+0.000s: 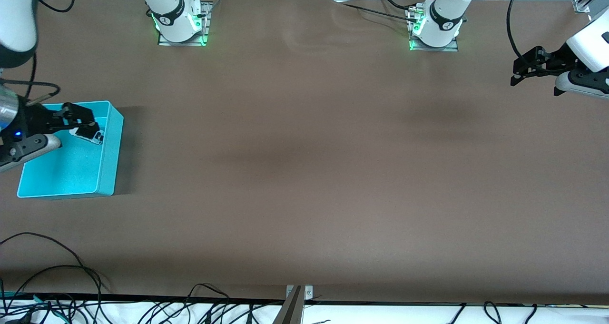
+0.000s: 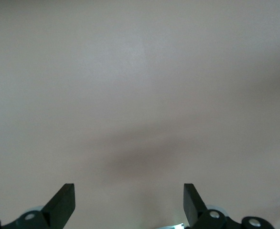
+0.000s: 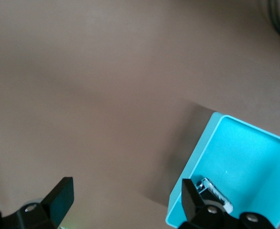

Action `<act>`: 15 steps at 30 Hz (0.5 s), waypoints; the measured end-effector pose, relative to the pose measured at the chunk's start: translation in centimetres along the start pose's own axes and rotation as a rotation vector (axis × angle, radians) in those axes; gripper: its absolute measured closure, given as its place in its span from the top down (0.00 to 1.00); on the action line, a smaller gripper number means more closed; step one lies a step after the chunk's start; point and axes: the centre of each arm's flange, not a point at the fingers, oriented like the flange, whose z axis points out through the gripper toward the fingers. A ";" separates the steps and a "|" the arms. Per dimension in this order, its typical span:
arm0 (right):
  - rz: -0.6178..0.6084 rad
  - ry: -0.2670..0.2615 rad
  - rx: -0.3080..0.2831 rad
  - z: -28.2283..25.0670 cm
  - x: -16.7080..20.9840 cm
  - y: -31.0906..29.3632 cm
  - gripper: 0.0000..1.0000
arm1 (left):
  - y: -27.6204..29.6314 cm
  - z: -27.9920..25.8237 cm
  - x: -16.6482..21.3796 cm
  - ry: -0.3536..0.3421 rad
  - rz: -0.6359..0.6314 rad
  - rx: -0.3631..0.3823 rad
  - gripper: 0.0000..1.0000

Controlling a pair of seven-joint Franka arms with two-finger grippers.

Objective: Wind and store white jeep toy

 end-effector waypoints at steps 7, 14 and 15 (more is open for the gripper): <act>0.191 0.017 0.030 -1.6 -2.5 -0.1 1.00 | 0.0 0.0 0.0 0.000 0.001 0.000 1.00; 0.247 0.029 -0.010 -2.1 -6.0 1.2 1.00 | 0.0 0.0 0.0 0.000 0.001 0.000 1.00; 0.248 0.036 -0.017 -2.1 -6.4 1.1 1.00 | 0.0 0.0 0.0 0.000 0.001 0.000 1.00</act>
